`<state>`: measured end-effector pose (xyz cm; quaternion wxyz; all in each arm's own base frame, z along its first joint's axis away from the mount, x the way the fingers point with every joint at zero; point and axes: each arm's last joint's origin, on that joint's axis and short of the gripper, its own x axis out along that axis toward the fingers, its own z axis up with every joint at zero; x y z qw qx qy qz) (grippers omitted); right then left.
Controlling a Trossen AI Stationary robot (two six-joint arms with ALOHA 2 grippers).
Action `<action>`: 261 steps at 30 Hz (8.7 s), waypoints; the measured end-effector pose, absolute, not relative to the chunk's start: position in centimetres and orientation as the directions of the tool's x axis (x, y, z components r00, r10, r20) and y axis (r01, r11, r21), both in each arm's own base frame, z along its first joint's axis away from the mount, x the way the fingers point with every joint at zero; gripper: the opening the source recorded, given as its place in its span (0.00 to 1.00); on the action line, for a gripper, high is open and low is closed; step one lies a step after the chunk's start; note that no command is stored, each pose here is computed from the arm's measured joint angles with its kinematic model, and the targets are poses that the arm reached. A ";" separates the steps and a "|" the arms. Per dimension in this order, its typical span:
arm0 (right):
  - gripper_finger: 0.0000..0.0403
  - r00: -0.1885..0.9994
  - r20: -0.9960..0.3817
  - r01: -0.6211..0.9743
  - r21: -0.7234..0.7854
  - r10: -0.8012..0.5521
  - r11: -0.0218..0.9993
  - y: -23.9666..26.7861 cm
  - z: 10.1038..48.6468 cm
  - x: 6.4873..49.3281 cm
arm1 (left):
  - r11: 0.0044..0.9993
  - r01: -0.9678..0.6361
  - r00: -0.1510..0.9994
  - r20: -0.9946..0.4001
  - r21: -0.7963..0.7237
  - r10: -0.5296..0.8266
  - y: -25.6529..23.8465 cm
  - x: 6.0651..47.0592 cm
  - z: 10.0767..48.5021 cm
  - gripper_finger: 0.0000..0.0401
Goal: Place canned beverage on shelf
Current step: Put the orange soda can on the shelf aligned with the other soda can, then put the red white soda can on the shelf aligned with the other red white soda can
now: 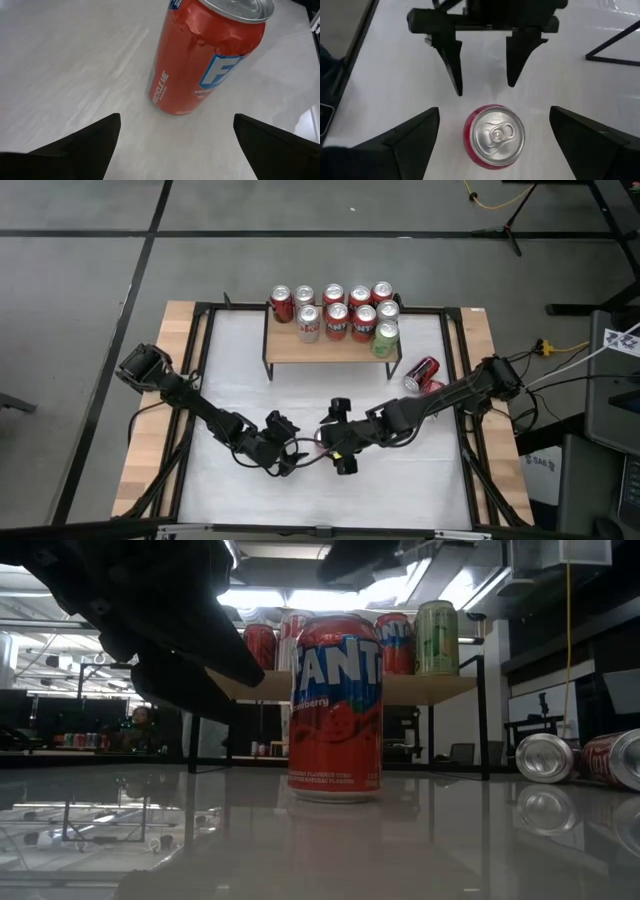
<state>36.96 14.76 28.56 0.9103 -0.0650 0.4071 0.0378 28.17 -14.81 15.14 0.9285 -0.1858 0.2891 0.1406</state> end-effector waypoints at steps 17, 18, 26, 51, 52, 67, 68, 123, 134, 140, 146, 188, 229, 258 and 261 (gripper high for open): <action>0.92 0.679 -0.734 -0.036 -0.052 -0.014 0.998 14.5 23.5 36.6 | 0.891 -0.368 0.793 -0.589 -0.264 0.154 -14.8 28.2 15.1 0.96; 0.92 0.682 -0.732 -0.034 -0.049 -0.012 0.998 14.5 23.2 36.5 | 0.891 -0.369 0.793 -0.589 -0.264 0.154 -14.8 28.2 15.1 0.96; 0.92 0.672 -0.740 -0.014 -0.035 -0.017 0.999 14.3 21.8 36.1 | 0.891 -0.370 0.793 -0.589 -0.263 0.155 -14.8 28.2 15.1 0.96; 0.71 0.705 -0.707 0.017 -0.048 -0.046 0.999 13.5 21.1 36.4 | 0.888 -0.384 0.796 -0.578 -0.252 0.180 -14.7 28.2 15.2 0.96; 0.71 0.706 -0.706 0.017 -0.047 -0.046 0.999 13.5 21.1 36.4 | 0.888 -0.386 0.796 -0.577 -0.251 0.183 -14.7 28.2 15.2 0.96; 0.68 0.756 -0.654 0.014 -0.010 -0.017 1.000 10.2 26.5 34.7 | 0.888 -0.388 0.796 -0.575 -0.247 0.188 -14.7 28.2 15.2 0.96; 0.68 0.762 -0.648 0.013 -0.008 -0.015 1.000 9.6 27.2 34.3 | 0.888 -0.388 0.797 -0.574 -0.247 0.189 -14.7 28.2 15.2 0.96; 0.70 0.746 -0.616 0.179 -0.180 -0.253 0.967 -6.3 34.4 30.7 | 0.871 -0.428 0.798 -0.554 -0.241 0.239 -13.9 28.6 15.3 0.96; 0.70 0.748 -0.614 0.165 -0.196 -0.253 0.967 -6.3 34.4 30.7 | 0.871 -0.428 0.798 -0.554 -0.241 0.239 -13.9 28.6 15.3 0.96; 0.70 0.748 -0.614 0.165 -0.197 -0.253 0.966 -6.3 34.4 30.7 | 0.871 -0.428 0.798 -0.554 -0.241 0.239 -13.9 28.6 15.3 0.96; 0.70 0.743 -0.613 0.177 -0.207 -0.269 0.962 -6.3 34.4 30.7 | 0.871 -0.428 0.798 -0.554 -0.241 0.239 -13.9 28.6 15.3 0.96; 0.90 0.685 -0.683 0.209 -0.150 -0.254 0.966 -5.1 41.4 27.5 | 0.871 -0.428 0.798 -0.554 -0.241 0.239 -13.9 28.6 15.3 0.96; 0.90 -0.001 -0.909 0.940 -0.144 -0.416 0.310 8.2 26.1 16.3 | 0.870 -0.426 0.801 -0.550 -0.248 0.236 -14.0 28.6 15.3 0.96; 0.90 -0.042 -0.921 0.993 -0.082 -0.388 0.086 7.4 17.7 14.7 | 0.870 -0.426 0.801 -0.550 -0.246 0.237 -13.9 28.6 15.3 0.96; 0.90 -0.034 -0.926 0.997 -0.059 -0.376 0.057 7.5 17.6 14.9 | 0.870 -0.426 0.801 -0.550 -0.246 0.237 -13.9 28.6 15.3 0.96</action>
